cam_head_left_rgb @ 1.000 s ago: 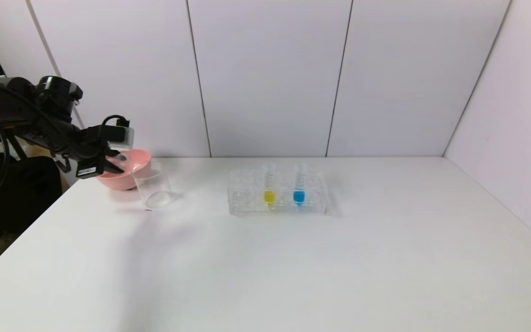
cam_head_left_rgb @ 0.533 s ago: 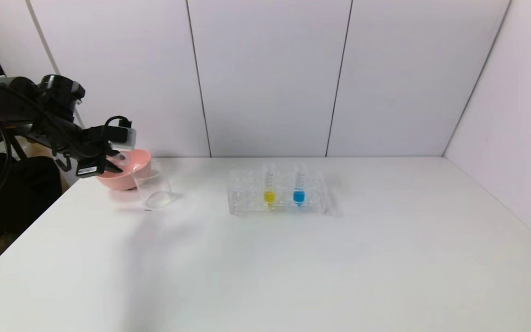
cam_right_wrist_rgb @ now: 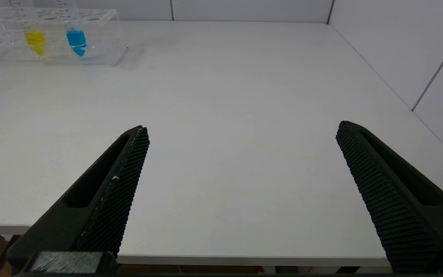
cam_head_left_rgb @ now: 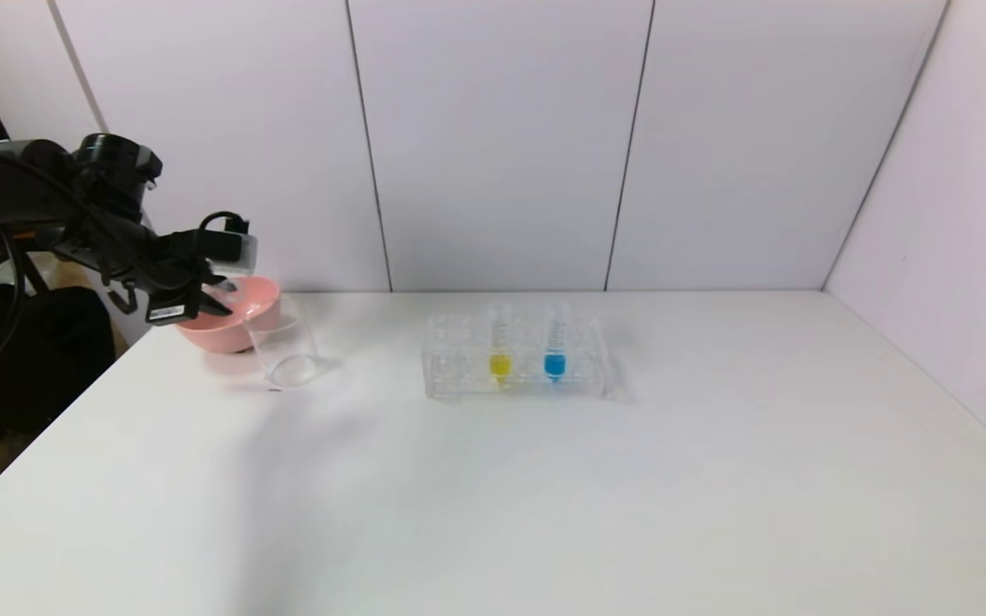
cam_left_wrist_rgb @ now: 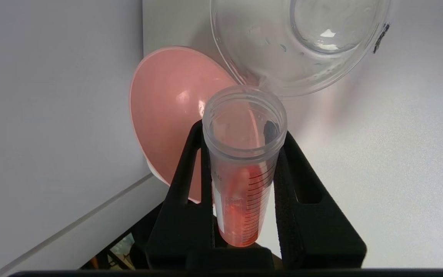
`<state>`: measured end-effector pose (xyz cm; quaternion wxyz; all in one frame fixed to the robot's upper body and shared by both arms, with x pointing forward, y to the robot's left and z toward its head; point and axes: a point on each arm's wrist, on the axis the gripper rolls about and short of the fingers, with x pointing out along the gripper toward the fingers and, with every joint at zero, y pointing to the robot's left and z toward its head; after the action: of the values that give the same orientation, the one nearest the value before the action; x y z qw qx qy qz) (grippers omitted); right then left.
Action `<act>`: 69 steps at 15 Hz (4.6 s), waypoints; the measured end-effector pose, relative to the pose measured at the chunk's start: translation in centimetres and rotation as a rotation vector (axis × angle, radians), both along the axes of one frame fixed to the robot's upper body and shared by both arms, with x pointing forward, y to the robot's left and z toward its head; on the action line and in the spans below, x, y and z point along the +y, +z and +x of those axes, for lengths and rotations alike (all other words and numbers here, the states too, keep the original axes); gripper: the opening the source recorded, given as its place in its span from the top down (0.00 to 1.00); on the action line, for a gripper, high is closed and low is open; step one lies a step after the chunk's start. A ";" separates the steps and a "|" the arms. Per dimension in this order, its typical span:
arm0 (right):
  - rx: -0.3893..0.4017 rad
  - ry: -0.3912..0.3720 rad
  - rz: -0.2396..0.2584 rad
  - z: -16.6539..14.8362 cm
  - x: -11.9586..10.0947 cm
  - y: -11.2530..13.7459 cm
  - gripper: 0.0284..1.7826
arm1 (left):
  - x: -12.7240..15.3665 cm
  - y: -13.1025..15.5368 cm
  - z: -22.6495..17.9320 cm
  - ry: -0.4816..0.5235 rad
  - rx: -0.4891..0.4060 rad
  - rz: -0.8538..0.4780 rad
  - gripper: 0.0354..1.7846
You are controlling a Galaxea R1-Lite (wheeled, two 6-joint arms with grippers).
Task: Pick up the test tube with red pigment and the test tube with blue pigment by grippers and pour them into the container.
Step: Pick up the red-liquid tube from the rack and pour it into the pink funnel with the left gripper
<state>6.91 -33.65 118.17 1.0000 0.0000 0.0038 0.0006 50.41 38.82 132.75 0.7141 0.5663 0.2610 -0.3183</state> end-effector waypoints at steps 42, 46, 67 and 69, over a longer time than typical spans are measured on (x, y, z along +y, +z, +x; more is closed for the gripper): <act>0.000 0.000 0.000 0.0 0.0 0.0 0.00 | -1.8 0.3 -0.7 0.040 0.078 0.085 0.76; 0.000 0.000 0.000 0.0 0.0 0.0 0.00 | -1.8 0.3 -0.8 0.050 0.084 0.099 0.76; 0.000 0.000 0.000 0.0 0.0 0.0 0.00 | -2.9 0.3 -0.8 0.123 0.098 0.178 0.76; 0.000 0.000 0.000 0.0 0.0 0.0 0.00 | -3.1 0.3 -0.7 0.124 0.095 0.182 0.76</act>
<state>6.91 -33.65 118.17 1.0000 0.0000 0.0038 0.0009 49.72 35.73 133.02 0.6649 0.5956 0.3571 -0.2749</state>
